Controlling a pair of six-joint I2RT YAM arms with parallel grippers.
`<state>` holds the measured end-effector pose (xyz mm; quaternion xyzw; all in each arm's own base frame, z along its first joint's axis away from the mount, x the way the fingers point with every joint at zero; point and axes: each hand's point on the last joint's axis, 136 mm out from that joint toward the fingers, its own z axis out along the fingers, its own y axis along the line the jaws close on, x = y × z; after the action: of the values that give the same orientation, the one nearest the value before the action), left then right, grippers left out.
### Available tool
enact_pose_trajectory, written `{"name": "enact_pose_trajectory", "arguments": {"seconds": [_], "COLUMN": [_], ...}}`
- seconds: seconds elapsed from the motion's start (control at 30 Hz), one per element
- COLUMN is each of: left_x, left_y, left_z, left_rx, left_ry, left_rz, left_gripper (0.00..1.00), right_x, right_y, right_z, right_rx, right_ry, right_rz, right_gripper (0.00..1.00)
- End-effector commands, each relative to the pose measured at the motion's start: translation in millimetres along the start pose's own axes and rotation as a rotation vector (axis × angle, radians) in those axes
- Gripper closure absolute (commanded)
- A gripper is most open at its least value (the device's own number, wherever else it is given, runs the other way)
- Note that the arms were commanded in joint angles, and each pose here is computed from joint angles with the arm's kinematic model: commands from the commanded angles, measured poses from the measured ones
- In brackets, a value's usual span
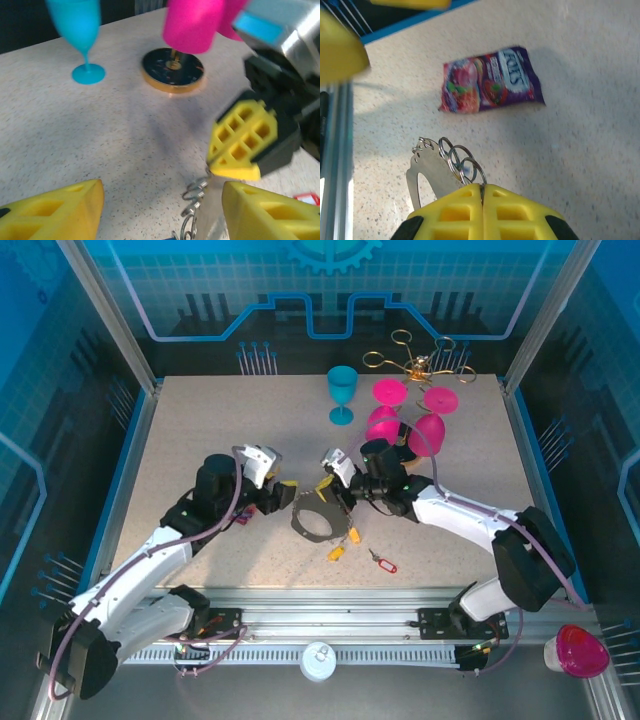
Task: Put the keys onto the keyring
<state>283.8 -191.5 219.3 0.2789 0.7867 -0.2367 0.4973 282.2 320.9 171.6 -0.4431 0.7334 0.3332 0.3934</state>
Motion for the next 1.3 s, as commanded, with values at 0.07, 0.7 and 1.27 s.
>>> {"name": "enact_pose_trajectory", "arguments": {"seconds": [0.07, 0.7, 1.27], "left_x": [-13, -23, 19], "left_y": [-32, -55, -57], "left_z": [-18, -23, 3], "left_rx": [0.162, 0.284, 0.357], "left_ry": [-0.023, -0.098, 0.110], "left_rz": [0.226, 0.281, 0.033], "left_gripper": [0.35, 0.36, 0.33], "right_x": [-34, -37, -57], "right_y": [27, 46, 43], "right_z": [-22, -39, -32], "right_rx": [-0.100, -0.159, -0.047], "right_ry": [-0.159, -0.249, -0.294], "right_rz": [-0.204, -0.539, -0.523], "right_gripper": [1.00, 1.00, 1.00]}}
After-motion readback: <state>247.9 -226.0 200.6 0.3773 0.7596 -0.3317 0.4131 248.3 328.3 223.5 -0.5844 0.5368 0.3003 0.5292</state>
